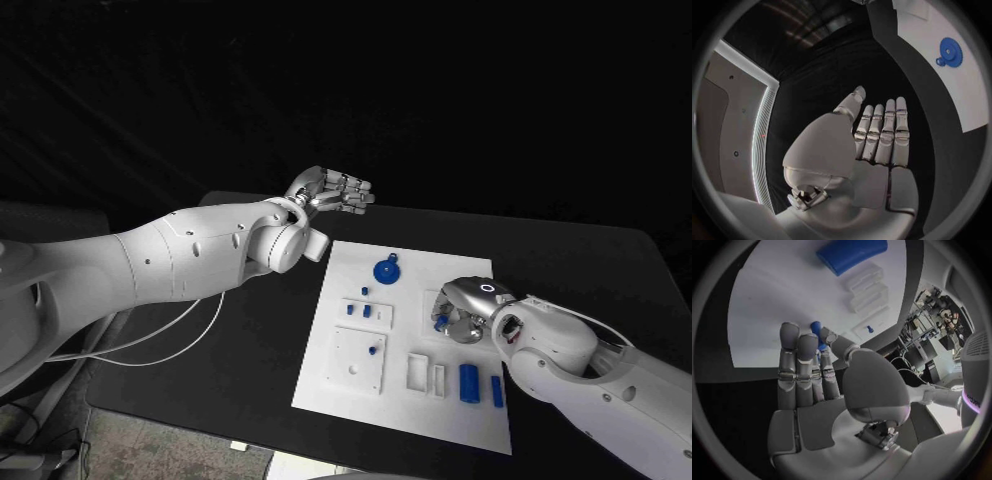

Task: Assemble the parts on the task board

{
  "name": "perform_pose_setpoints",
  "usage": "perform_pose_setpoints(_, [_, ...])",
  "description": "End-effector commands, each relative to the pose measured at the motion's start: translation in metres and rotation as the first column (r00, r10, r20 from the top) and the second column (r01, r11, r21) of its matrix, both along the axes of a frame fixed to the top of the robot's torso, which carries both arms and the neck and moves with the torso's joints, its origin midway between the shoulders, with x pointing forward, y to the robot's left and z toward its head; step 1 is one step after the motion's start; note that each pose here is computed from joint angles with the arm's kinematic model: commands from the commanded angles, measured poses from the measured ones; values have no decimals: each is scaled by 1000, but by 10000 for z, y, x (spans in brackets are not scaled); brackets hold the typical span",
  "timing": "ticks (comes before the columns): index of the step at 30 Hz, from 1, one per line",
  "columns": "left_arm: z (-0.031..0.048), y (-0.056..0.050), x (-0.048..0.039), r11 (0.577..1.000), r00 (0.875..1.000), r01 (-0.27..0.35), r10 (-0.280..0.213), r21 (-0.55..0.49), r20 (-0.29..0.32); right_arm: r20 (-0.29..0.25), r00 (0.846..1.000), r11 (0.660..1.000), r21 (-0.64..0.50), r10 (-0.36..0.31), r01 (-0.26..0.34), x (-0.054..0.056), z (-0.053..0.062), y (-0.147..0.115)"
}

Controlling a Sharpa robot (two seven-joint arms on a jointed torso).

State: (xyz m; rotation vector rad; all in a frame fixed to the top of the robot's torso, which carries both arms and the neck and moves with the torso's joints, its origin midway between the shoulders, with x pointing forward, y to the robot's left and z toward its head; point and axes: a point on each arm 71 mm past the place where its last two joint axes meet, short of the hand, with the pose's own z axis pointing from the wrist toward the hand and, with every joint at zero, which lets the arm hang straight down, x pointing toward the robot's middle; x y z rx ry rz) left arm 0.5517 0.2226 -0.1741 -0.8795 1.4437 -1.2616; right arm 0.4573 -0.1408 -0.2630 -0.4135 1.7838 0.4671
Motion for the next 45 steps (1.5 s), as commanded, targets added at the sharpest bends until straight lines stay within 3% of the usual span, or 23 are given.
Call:
perform_pose_setpoints(1, [13, -22, -1, 1000, 1000, 18, -17, -2, 5, 89, 996, 1000, 16, -6, 4, 3, 63, 13])
perform_pose_setpoints(11, [12, -7, 4, 1000, 1000, 15, -15, -1, 5, 146, 989, 996, 86, 9, -22, -66, 223, 83])
perform_pose_setpoints(16, [11, -14, 2, 1000, 1000, 17, -17, -2, 4, 170, 985, 987, 146, 41, -67, -169, 408, 232])
perform_pose_setpoints(23, [9, -35, 4, 1000, 1000, 21, -21, -4, 2, 173, 980, 971, 197, 100, -134, -299, 515, 499])
perform_pose_setpoints(30, [7, -81, 12, 1000, 1000, 27, -27, -6, 0, 160, 973, 954, 223, 168, -201, -440, 441, 815])
perform_pose_setpoints(36, [5, -147, 14, 999, 999, 40, -40, -11, -2, 132, 965, 939, 232, 227, -253, -607, 263, 1075])
perform_pose_setpoints(45, [4, -202, 10, 999, 999, 52, -52, -14, -4, 80, 963, 929, 254, 258, -270, -771, 31, 1269])
